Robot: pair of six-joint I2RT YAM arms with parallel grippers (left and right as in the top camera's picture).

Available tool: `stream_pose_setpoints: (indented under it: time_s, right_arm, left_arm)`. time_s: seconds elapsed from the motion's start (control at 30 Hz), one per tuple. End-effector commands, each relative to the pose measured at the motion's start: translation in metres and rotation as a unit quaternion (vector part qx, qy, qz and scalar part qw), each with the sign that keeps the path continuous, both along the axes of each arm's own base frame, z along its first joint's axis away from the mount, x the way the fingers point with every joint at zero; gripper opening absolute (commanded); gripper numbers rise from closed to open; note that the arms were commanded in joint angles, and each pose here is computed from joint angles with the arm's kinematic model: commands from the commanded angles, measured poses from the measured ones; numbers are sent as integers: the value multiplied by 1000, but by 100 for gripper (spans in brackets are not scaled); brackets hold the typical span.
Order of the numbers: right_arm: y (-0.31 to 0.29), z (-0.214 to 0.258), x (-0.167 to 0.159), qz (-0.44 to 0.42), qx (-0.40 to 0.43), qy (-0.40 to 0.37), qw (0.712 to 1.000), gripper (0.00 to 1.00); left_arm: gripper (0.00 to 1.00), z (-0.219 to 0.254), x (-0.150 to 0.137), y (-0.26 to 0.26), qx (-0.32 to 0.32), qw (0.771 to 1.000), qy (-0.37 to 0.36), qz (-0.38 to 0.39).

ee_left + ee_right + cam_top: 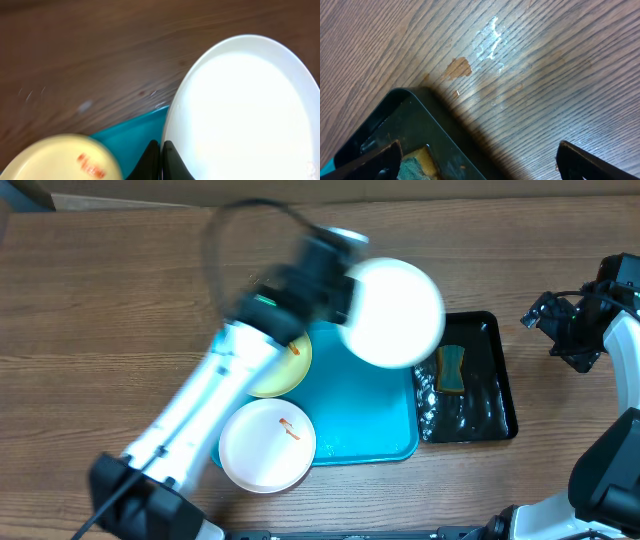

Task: Clean dirty plates on tray and stack at the side
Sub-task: 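Carry the white plate with the left gripper to the table's left side, then lower the white plate onto the table and release it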

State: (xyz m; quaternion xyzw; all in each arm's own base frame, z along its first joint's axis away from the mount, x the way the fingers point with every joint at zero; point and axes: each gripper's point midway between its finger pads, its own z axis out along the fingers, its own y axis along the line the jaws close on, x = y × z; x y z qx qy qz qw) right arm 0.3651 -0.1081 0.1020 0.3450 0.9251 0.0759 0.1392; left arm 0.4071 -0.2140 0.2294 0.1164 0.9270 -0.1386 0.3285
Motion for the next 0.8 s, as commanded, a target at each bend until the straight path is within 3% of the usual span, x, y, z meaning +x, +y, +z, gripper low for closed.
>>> stream_pose_setpoints:
  time_s: [0.0,0.23,0.47,0.6,0.77]
  right_arm:
    - [-3,7,5,-2,-7,-11,1000,100]
    - [-3,7,5,-2,-7,-11,1000,100]
    - [-3,7,5,-2,-7,-11,1000,100]
    - [-3,7,5,-2,-7,-11,1000,100]
    - [-3,7,5,-2,-7,-11,1000,100]
  left_arm:
    - [4,10,6,56,-105,992,65,37]
    - [4,-15,11,245,-125,952,115,256]
    - [4,-35,-27,379,-130,882,118,437]
    - [4,-65,-47,425,-102,847,117,509]
    - [4,-113,-54,431,-99,840,114,521]
